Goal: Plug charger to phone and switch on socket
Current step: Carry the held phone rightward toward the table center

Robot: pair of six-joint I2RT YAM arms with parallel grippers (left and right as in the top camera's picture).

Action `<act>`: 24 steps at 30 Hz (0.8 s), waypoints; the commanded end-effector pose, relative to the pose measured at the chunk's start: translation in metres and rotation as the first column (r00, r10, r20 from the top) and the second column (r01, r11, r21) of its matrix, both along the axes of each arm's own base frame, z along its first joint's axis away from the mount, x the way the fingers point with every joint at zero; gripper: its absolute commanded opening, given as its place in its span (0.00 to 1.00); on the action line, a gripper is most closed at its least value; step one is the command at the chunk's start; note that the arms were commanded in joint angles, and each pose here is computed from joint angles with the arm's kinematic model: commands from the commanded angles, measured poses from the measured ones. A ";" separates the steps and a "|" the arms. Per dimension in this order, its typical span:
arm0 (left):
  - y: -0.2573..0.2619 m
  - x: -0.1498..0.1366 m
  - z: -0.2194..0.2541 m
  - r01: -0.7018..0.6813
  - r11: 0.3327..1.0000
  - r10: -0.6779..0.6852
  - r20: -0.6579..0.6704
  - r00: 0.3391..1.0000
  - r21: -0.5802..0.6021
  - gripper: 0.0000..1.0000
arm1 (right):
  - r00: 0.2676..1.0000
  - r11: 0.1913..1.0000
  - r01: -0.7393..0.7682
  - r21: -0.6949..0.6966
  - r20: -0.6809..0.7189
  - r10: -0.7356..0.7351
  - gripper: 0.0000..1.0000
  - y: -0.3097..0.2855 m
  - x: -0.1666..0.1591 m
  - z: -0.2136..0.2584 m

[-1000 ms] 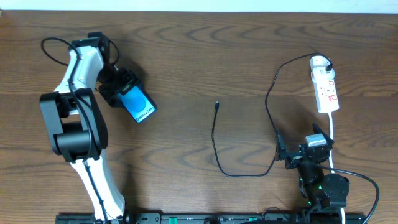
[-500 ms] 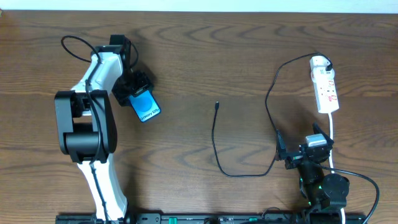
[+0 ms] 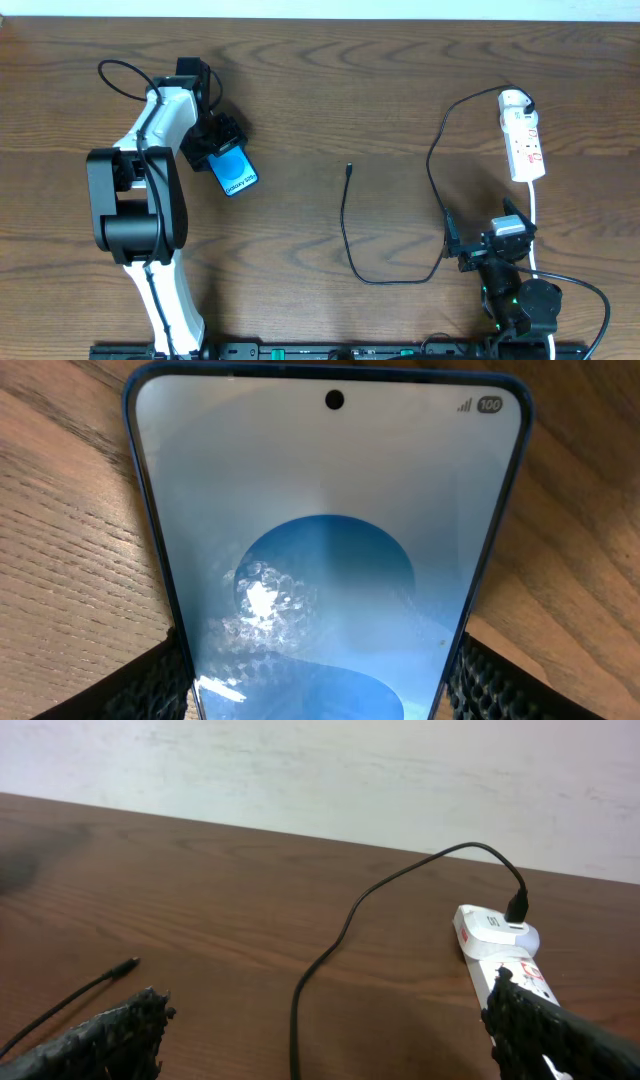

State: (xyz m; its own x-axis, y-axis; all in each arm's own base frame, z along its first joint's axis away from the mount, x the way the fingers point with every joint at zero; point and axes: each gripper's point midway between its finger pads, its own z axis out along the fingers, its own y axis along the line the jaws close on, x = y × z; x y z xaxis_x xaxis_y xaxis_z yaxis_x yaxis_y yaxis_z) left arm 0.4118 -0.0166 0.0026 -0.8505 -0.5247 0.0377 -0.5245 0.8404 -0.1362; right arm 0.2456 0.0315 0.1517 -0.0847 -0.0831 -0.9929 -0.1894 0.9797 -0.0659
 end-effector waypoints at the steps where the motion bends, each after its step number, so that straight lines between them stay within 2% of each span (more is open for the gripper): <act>1: 0.006 -0.005 -0.010 0.020 0.999 -0.020 -0.015 1.000 0.025 0.77 | 1.000 1.000 -0.001 0.008 -0.002 0.001 0.99 0.001 0.000 0.000; 3: 0.006 -0.005 -0.010 0.041 0.999 -0.041 -0.010 0.999 0.026 0.78 | 1.000 1.000 -0.001 0.008 -0.002 0.001 0.99 0.001 0.000 0.000; 4: 0.006 -0.005 -0.010 0.051 0.998 -0.051 -0.009 0.999 0.026 0.83 | 1.000 1.000 -0.001 0.008 -0.002 0.001 0.99 0.001 0.000 0.000; 6: 0.006 -0.005 -0.010 0.057 0.998 -0.057 -0.009 0.998 0.030 0.86 | 1.000 1.000 -0.001 0.008 -0.002 0.001 0.99 0.001 0.000 0.000; 12: 0.006 -0.006 -0.010 0.058 0.998 -0.058 -0.016 0.998 0.030 0.86 | 1.000 1.000 -0.001 0.008 -0.002 0.001 0.99 0.001 0.000 0.000; 24: 0.007 -0.017 -0.012 0.151 0.987 -0.149 -0.049 0.988 0.046 0.86 | 1.000 1.000 -0.001 0.008 -0.002 0.001 0.99 0.001 0.000 0.000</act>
State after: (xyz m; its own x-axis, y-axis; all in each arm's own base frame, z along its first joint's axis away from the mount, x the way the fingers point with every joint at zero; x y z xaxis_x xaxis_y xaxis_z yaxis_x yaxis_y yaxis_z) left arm 0.4077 -0.0156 0.0026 -0.9041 -0.4260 0.0323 -0.4265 0.8956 -0.1263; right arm 0.2455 0.0316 0.1517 -0.0846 -0.0831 -0.9929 -0.1897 0.9796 -0.0659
